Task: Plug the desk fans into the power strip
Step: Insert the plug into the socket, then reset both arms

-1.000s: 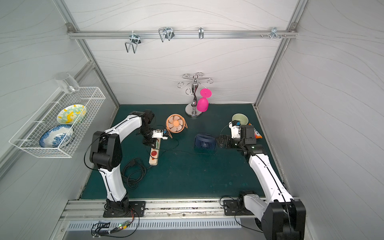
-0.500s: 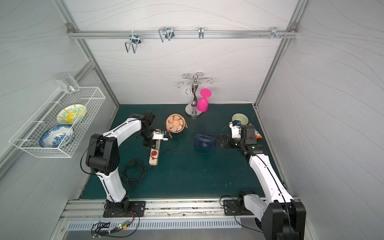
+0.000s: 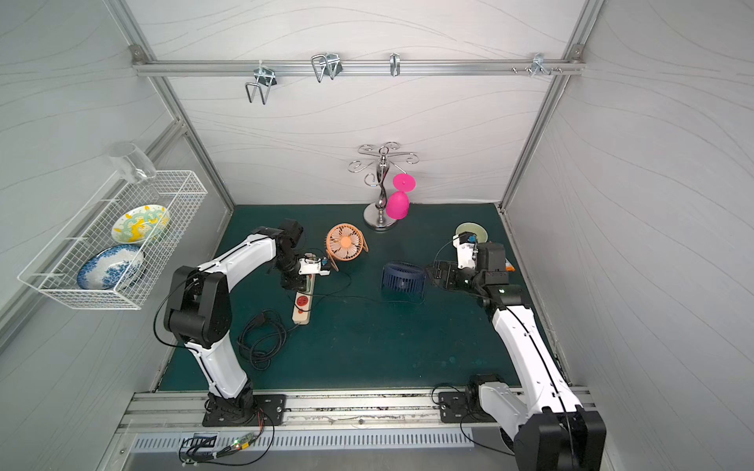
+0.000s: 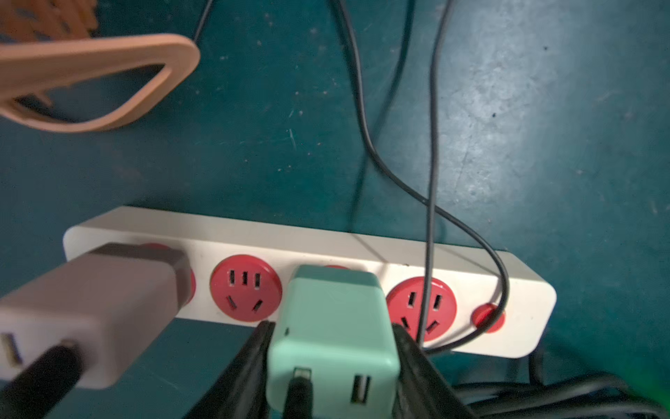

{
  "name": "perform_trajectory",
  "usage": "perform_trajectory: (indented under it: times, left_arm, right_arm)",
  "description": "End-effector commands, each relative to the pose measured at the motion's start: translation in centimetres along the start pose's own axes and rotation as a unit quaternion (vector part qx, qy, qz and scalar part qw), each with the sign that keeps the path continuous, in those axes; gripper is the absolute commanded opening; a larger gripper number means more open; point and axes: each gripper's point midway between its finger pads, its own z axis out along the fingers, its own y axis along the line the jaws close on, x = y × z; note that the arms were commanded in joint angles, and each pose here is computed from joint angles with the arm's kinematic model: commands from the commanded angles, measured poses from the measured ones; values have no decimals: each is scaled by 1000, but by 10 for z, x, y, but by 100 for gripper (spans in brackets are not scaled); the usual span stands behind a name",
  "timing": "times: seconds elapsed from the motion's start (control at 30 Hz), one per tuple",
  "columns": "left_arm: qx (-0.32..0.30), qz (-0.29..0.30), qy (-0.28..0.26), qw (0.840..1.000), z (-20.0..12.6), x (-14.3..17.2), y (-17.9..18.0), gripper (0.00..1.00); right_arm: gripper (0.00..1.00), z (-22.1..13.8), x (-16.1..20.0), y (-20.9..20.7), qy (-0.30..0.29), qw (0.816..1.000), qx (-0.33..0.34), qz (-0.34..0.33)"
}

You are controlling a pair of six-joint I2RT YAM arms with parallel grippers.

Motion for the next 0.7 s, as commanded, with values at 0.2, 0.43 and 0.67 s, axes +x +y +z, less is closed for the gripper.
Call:
perform_trajectory:
  times: [0.2, 0.43, 0.67]
  left_arm:
    - [-65, -26, -87, 994, -56, -32, 14, 72]
    - [-53, -52, -142, 987, -81, -48, 5, 79]
    - [-158, -185, -218, 945, -137, -47, 46, 100]
  right_arm:
    - [99, -18, -6, 11, -11, 1000, -6, -1]
    - [99, -20, -14, 11, -19, 1000, 0, -7]
    - [99, -21, -32, -7, -52, 997, 53, -16]
